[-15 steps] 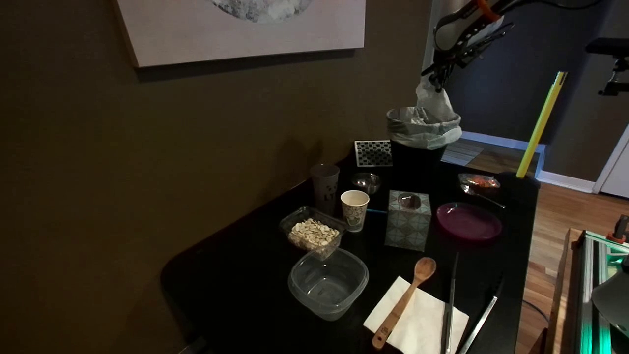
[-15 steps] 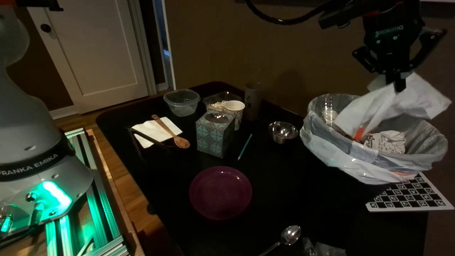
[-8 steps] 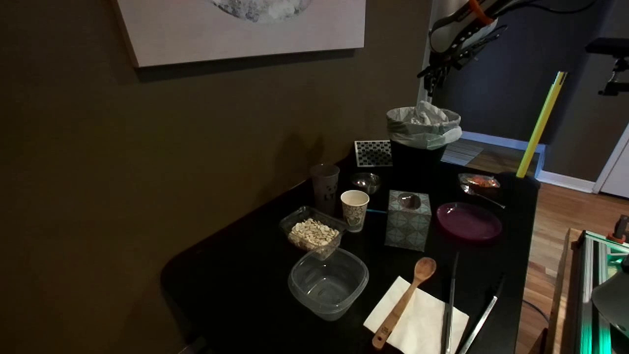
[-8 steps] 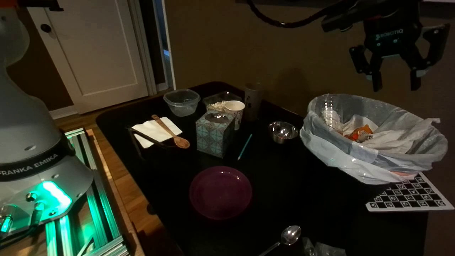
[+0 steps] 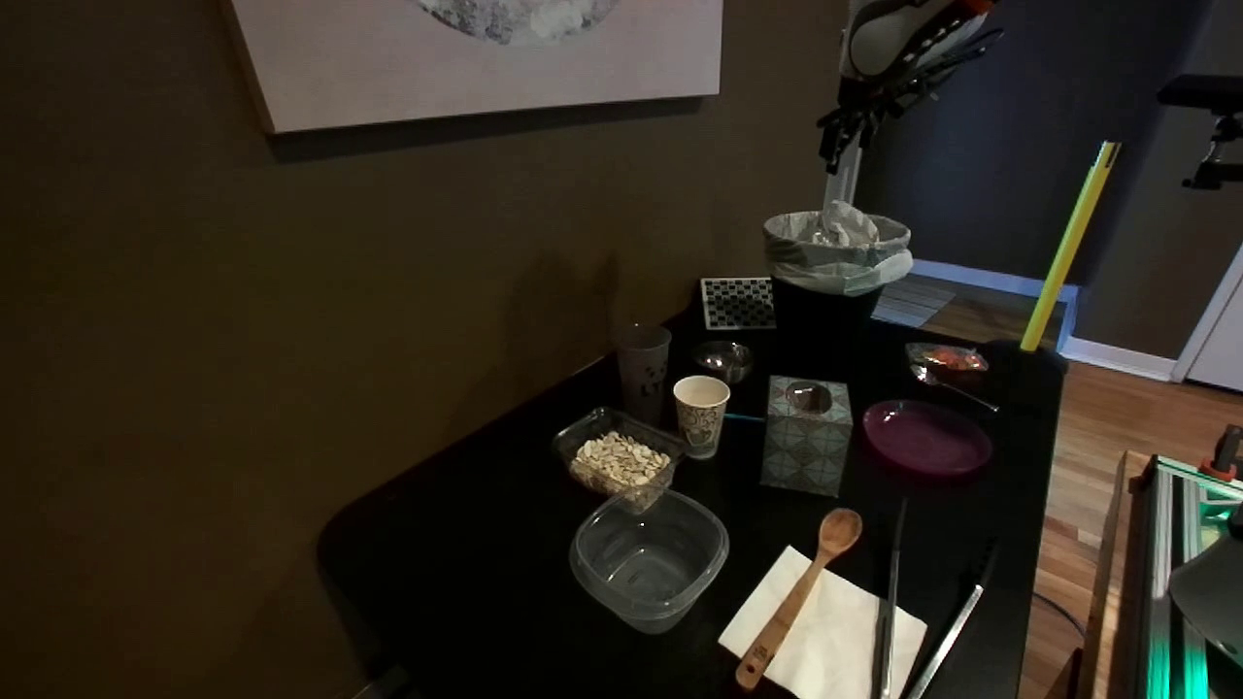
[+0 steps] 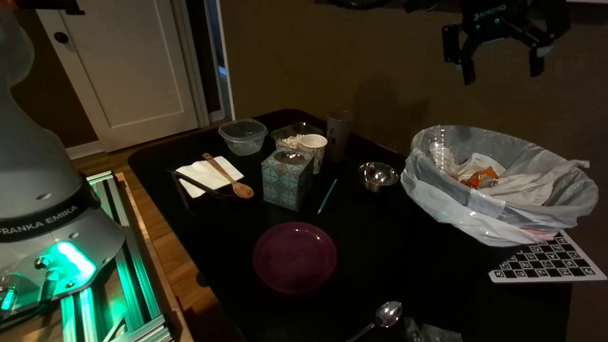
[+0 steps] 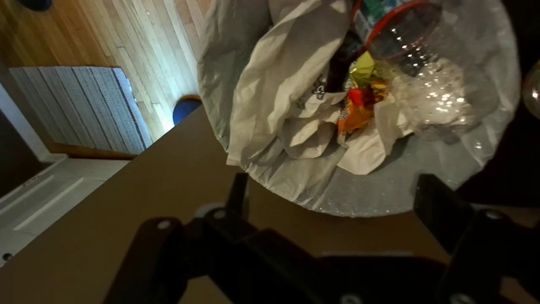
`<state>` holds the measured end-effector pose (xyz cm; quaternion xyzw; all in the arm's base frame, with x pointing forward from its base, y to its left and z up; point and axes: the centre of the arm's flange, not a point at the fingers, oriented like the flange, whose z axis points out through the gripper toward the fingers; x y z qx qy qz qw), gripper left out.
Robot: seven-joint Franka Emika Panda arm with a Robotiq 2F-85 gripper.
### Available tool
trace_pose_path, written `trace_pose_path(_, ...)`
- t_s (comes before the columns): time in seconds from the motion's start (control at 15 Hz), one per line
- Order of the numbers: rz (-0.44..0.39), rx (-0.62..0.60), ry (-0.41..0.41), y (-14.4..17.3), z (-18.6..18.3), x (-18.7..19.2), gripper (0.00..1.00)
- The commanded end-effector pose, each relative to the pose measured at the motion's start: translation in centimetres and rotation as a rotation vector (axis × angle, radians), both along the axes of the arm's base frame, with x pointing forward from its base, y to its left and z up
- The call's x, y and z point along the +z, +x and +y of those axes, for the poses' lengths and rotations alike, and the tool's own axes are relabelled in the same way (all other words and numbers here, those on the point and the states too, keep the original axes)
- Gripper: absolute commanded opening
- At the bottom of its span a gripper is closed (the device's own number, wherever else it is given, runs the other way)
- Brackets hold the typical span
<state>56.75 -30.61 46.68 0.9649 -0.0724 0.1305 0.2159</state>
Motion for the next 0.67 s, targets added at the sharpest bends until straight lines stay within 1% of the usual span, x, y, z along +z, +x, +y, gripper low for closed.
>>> trace_pose_path(0.0,-0.049,-0.143,0.069,-5.1,5.2,2.5,1.0)
trace_pose_path(0.13,-0.078,-0.193,0.098,-7.3,7.0,3.4,1.0)
trace_pose_path(0.27,-0.101,-0.281,0.108,-9.1,8.4,4.0,1.0)
trace_pose_path(0.47,-0.118,-0.386,0.123,-12.0,10.2,3.8,1.0)
trace_pose_path(0.6,-0.134,-0.423,0.123,-13.5,11.4,3.2,1.0)
